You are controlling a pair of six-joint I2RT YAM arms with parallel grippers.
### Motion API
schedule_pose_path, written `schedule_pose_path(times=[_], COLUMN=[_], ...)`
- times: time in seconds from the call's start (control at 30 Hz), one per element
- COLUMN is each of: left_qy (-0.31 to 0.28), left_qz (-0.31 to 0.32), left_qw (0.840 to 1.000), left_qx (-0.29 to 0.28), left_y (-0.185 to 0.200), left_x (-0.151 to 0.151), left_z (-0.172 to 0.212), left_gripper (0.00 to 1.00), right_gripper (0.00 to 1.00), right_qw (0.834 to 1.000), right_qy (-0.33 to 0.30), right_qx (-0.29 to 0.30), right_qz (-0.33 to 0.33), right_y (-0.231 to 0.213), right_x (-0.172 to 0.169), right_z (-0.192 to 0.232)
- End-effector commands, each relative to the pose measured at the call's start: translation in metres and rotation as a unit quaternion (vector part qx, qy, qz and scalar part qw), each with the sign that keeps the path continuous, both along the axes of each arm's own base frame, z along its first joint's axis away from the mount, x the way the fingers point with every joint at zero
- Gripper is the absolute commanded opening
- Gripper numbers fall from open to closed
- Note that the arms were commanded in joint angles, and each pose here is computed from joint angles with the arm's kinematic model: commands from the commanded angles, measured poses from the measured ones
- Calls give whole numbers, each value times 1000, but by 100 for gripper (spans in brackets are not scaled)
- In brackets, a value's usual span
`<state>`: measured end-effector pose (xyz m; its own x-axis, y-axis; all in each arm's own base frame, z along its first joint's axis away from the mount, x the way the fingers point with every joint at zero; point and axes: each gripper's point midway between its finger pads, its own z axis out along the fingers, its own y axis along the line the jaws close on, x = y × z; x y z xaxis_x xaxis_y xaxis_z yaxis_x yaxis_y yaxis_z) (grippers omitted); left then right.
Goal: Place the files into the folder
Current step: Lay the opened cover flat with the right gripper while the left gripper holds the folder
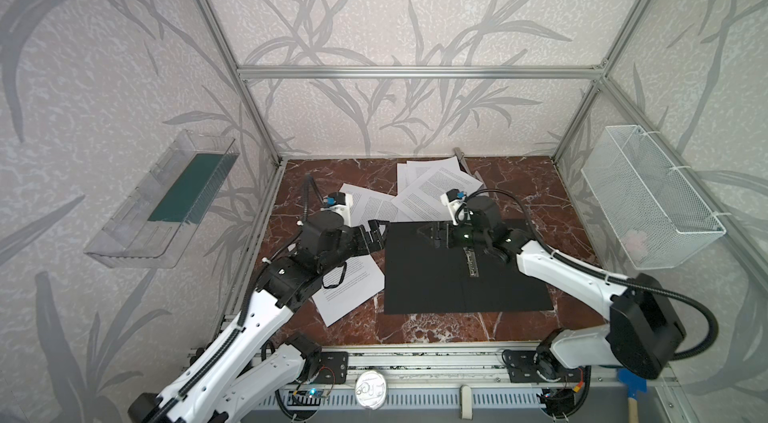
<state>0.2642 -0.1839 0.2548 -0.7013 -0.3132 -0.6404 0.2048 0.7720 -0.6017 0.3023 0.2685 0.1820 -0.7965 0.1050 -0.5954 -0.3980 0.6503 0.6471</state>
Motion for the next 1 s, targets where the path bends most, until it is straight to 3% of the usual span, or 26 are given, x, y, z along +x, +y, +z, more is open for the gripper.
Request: schedule_pose_path(times=[0.0,0.13,0.27,0.47,0.77,0.97], left_qy=[40,98,135,139,159,173], left_qz=[-89,-135,-180,-196,-206,-207], left_qw=[993,981,969,968,962,959], left_qx=[-63,-96,-100,-70,-82,-89], left_y=[-45,-77,-99,-104,-107,-104], left_x=[1,5,-1,-12,-21,-30], left_z=[-24,-64,-97,-138,-162,-173], left_gripper=[100,100,99,99,99,99], right_gripper=[84,80,72,62,38,33], right_qw=[999,993,988,985,985,982], right_qy=[25,53,90,105,125,145], right_qx=[9,-12,-9,-30,-22,-21], right_qz=[-43,-102,-123,-136,-119,-116], right_y=[-42,-94,-119,-133,-128,-126], right_x=[-12,-24,-34,-44,-54,-57], right_z=[-11,-39,-71,-101,-114,-120])
